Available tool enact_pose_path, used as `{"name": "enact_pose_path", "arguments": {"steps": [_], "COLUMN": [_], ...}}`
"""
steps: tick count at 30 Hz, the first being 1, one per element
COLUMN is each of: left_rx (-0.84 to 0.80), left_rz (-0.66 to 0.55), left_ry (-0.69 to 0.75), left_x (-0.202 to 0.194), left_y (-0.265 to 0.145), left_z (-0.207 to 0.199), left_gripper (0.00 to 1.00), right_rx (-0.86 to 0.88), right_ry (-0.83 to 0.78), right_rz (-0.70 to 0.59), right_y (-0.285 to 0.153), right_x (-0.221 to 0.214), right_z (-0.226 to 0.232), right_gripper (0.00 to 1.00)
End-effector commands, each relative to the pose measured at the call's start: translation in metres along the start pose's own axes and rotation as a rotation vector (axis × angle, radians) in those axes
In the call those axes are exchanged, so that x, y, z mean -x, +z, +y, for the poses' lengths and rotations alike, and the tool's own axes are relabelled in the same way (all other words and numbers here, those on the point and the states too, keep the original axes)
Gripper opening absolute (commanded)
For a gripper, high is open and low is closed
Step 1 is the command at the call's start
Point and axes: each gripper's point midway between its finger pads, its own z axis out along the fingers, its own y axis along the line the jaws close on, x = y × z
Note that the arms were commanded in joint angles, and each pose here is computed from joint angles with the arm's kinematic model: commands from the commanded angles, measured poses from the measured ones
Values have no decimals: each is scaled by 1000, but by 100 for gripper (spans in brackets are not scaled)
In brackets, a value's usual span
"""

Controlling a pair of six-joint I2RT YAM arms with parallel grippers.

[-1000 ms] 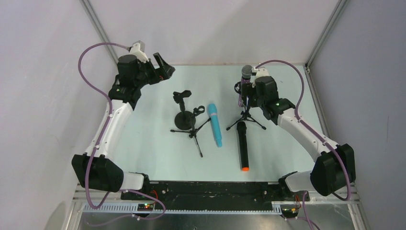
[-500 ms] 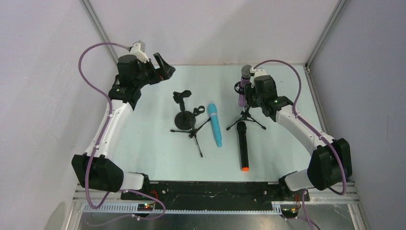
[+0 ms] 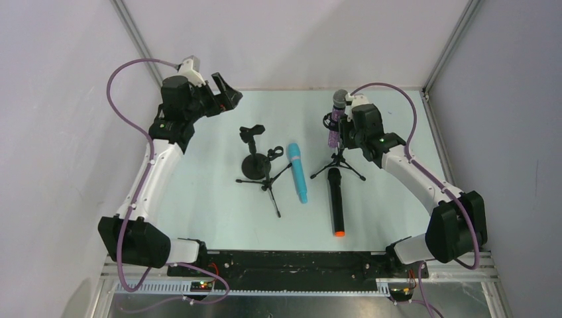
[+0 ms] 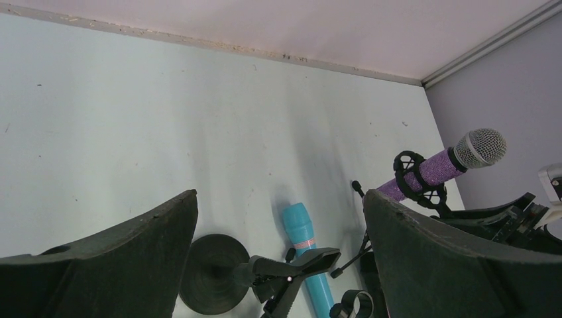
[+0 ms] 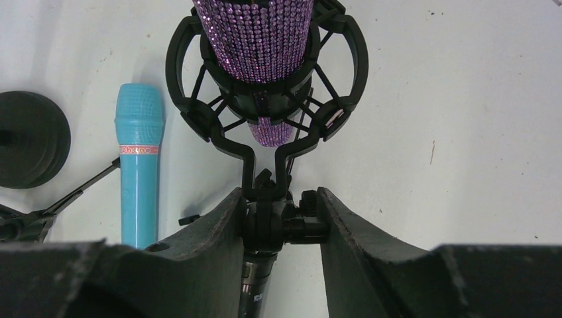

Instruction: Attach the microphones to the stand

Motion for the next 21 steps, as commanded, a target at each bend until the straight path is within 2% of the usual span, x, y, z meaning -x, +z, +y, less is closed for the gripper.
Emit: {"name": "enact_pose_path", "arguments": {"steps": [1,5,21], "left_rx": [-49,-53,-51], "left_rz": [-79,-82,-83], "left_ry": [27,29,29], "left_x": [24,25,25], "left_y": [-14,-16,-16], "left_z": [-19,-21,-20], "left_gripper": [98,98,98], "right_rx": [36,43,58], "right_ry": [46,51,55], "right_rz": [-164,-223,-360], "right_y": [-13,-21,-42], "right_x": [51,65,99], "right_z": [8,10,10], "right_gripper": [6,0,0]}}
